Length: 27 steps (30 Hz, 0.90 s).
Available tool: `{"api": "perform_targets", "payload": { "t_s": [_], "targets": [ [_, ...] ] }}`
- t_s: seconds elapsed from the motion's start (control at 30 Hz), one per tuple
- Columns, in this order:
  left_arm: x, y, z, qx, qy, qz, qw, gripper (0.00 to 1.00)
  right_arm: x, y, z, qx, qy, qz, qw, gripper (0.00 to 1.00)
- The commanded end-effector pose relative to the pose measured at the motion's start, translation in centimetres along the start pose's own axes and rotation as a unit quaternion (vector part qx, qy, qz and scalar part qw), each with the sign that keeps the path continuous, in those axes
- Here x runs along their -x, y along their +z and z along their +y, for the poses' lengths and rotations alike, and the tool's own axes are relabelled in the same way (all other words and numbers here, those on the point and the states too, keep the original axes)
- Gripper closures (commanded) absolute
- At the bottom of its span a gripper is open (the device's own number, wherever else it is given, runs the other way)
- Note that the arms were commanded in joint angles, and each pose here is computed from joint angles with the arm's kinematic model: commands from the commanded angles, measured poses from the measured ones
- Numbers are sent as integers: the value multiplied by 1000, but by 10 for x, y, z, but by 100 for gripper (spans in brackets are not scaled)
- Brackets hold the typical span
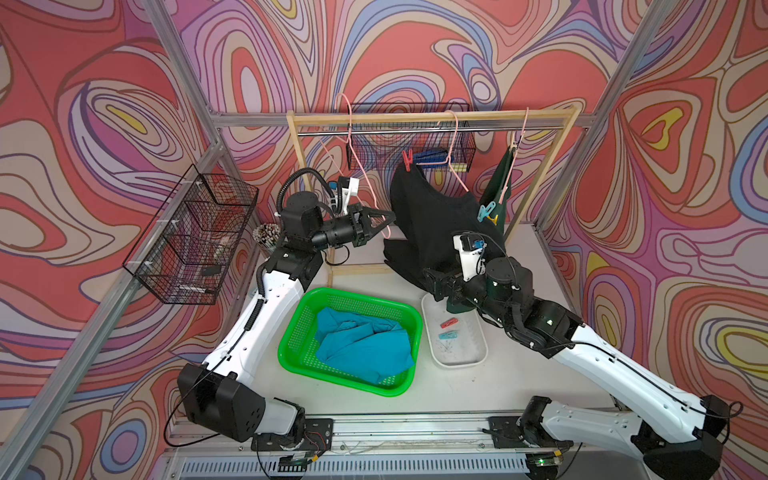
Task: Remove the clothespins securing t-shirts to the hanger
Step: Place the hanger on the clothes rail.
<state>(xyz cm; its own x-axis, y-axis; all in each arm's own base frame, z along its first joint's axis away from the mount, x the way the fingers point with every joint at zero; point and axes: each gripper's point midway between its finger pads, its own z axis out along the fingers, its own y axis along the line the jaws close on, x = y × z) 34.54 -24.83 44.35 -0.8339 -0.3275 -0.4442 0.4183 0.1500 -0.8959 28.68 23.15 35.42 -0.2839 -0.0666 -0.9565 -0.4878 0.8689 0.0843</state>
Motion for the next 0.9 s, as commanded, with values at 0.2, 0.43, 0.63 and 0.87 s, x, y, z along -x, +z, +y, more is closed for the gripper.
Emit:
{"api": "perform_targets", "payload": {
  "t_s": [0.2, 0.43, 0.63, 0.87],
  "targets": [
    [-7, -3, 15, -2, 21, 5, 1000, 100, -3, -1, -2, -5, -9, 5, 1000, 2],
    [-10, -6, 25, 19, 27, -1, 999, 96, -2, -2, 0, -1, -13, 6, 1000, 2],
    [-10, -8, 23, 22, 35, -4, 999, 73, -2, -4, 1, 4, -13, 6, 1000, 2],
    [-12, -11, 25, 31, 37, -7, 999, 34, 3, -12, 2, 13, -12, 1, 1000, 2]
  ]
}}
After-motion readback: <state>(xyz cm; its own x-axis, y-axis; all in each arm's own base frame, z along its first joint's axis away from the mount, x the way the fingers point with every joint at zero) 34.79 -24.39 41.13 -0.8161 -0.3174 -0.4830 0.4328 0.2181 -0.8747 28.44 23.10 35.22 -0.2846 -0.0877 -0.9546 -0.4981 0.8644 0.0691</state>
